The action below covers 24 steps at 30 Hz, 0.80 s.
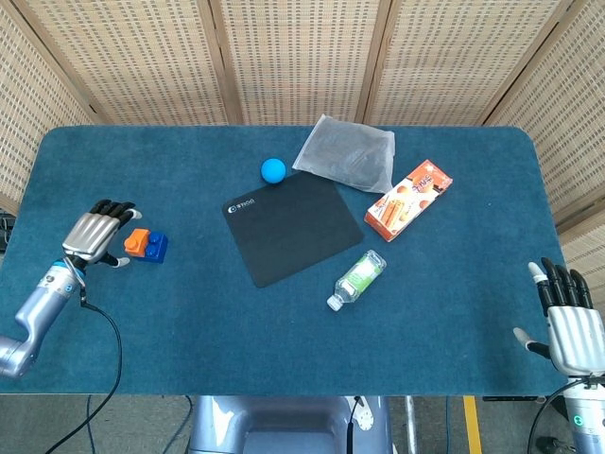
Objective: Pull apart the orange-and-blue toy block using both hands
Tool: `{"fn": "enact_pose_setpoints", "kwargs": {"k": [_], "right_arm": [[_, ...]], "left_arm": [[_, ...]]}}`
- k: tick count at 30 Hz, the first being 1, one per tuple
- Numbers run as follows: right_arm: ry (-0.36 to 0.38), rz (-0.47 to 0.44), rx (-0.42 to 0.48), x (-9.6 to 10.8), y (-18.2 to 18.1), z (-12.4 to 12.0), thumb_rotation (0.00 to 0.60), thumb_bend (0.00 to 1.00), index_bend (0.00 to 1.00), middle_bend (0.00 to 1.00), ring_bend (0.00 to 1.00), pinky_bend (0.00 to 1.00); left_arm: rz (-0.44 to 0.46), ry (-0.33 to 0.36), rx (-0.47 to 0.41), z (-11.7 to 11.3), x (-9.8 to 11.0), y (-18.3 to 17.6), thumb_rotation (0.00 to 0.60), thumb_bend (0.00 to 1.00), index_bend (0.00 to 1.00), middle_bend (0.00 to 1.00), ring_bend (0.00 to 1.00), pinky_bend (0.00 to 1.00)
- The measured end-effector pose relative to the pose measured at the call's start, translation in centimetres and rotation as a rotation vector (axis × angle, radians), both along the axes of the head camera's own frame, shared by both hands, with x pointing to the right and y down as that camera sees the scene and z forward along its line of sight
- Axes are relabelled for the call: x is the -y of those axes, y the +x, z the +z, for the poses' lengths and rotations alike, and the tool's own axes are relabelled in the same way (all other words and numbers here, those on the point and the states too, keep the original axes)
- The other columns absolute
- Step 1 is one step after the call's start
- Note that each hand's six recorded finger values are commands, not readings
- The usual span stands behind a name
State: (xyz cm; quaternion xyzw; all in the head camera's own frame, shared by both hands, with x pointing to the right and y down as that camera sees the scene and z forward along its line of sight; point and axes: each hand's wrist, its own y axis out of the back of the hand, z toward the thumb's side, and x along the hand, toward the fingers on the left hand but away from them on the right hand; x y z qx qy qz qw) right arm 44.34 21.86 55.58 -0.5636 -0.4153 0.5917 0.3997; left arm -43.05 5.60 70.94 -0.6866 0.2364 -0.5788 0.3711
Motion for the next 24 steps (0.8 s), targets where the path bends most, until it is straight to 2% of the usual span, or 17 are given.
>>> {"fn": "enact_pose_setpoints", "kwargs": {"k": [4, 12, 17, 21, 24], "right_arm": [[-0.002, 0.003, 0.001, 0.1, 0.1, 0.1, 0.600, 0.00, 0.00, 0.00, 0.00, 0.00], [-0.007, 0.009, 0.006, 0.1, 0.2, 0.2, 0.600, 0.00, 0.00, 0.00, 0.00, 0.00], [-0.009, 0.008, 0.011, 0.1, 0.2, 0.3, 0.600, 0.00, 0.00, 0.00, 0.00, 0.00], [-0.008, 0.008, 0.014, 0.1, 0.2, 0.2, 0.600, 0.00, 0.00, 0.00, 0.00, 0.00], [-0.007, 0.005, 0.016, 0.1, 0.1, 0.2, 0.600, 0.00, 0.00, 0.00, 0.00, 0.00]], "left_arm": [[-0.020, -0.014, -0.009, 1.0, 0.2, 0.6, 0.600, 0.15, 0.29, 0.22, 0.21, 0.13], [-0.042, -0.012, -0.011, 1.7, 0.5, 0.5, 0.600, 0.21, 0.52, 0.45, 0.42, 0.25], [-0.068, 0.002, -0.009, 1.3, 0.7, -0.6, 0.600, 0.25, 0.58, 0.51, 0.46, 0.29], [-0.102, 0.033, -0.065, 0.2, 1.1, -0.9, 0.600, 0.27, 0.58, 0.51, 0.47, 0.30], [-0.149, 0.072, -0.173, -1.4, 1.6, -0.7, 0.600, 0.28, 0.59, 0.52, 0.47, 0.32]]}}
